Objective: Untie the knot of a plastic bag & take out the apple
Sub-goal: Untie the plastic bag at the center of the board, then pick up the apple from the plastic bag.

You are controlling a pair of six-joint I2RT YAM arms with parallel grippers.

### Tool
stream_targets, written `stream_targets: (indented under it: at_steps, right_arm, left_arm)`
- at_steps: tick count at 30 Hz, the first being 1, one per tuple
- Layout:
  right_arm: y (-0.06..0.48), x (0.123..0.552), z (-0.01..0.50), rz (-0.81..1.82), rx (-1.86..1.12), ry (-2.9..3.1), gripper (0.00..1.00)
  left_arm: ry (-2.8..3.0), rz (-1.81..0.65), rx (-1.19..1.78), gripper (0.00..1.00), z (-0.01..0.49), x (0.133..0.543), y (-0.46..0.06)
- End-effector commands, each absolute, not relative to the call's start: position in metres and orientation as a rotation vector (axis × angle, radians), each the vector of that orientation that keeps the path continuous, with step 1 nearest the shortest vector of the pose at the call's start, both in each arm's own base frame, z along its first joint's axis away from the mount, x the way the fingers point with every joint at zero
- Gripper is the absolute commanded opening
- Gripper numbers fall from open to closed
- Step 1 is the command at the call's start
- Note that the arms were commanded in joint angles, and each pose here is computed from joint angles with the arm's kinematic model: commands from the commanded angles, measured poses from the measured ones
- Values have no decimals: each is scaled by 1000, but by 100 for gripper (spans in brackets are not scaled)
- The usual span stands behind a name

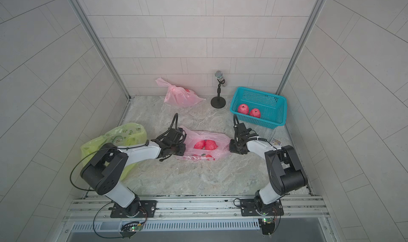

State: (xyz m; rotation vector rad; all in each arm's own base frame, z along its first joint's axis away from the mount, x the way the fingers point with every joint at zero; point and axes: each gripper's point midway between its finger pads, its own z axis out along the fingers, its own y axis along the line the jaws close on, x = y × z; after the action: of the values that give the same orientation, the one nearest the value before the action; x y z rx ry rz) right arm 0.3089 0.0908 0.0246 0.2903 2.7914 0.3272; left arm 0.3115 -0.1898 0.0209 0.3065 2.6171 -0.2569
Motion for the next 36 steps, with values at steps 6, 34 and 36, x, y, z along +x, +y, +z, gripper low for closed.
stream_targets:
  at_steps: [6,34,36]
  right_arm:
    - [95,304,56,357,268,2763,43]
    - [228,283,185,605,-439,2492,65]
    - [241,286,182,612,-481,2499,65]
  left_arm:
    - [2522,-362,300,56,61,314,-196]
    - [2377,-530,434,63,113,294,-228]
    - [2378,-534,441,63,113,292,-230]
